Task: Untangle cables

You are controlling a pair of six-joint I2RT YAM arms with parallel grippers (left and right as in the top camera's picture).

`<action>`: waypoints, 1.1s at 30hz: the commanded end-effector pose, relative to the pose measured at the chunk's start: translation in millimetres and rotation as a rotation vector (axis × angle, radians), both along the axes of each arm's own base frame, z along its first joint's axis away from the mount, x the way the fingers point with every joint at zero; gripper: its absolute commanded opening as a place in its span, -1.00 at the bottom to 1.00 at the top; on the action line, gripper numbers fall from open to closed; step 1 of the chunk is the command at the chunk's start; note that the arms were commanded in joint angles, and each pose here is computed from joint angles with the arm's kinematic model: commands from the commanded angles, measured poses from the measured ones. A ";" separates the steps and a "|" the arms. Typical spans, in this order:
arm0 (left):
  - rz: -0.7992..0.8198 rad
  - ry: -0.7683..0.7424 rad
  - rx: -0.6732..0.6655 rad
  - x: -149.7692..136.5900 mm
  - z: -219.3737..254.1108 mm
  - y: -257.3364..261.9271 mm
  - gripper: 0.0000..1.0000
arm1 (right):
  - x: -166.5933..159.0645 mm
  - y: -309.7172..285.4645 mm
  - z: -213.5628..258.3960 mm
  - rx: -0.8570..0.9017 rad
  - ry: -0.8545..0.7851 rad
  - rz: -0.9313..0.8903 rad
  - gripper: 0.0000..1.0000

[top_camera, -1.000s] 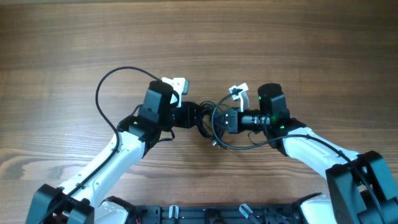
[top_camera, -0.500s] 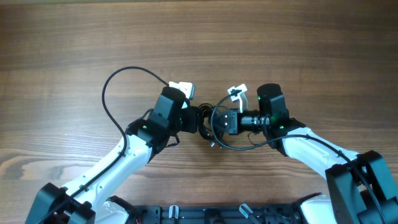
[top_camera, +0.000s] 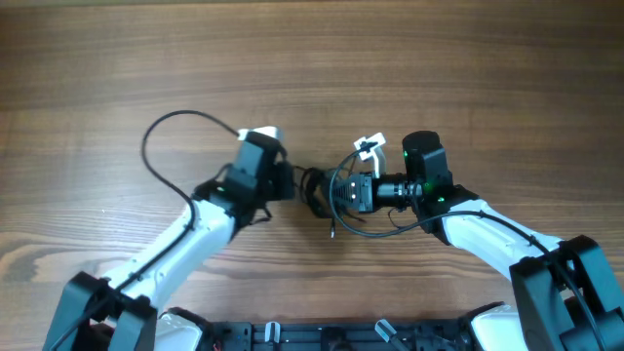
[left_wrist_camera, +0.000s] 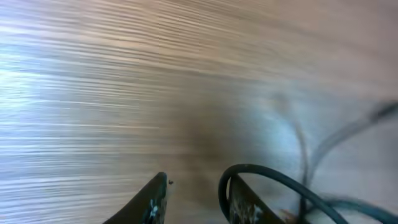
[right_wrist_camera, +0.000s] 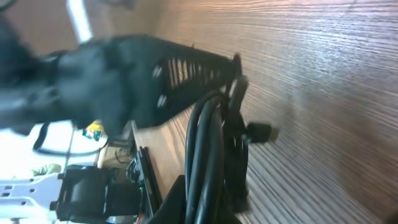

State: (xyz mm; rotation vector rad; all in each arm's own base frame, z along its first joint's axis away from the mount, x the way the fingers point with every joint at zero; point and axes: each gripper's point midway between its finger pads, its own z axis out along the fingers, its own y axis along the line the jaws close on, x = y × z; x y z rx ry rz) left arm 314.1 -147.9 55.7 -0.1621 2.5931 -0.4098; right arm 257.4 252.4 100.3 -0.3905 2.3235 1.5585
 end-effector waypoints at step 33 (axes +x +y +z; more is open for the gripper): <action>-0.590 -0.313 -0.311 -47.7 122.4 -25.5 0.20 | -20.1 -3.6 52.3 0.238 -0.367 0.290 -0.92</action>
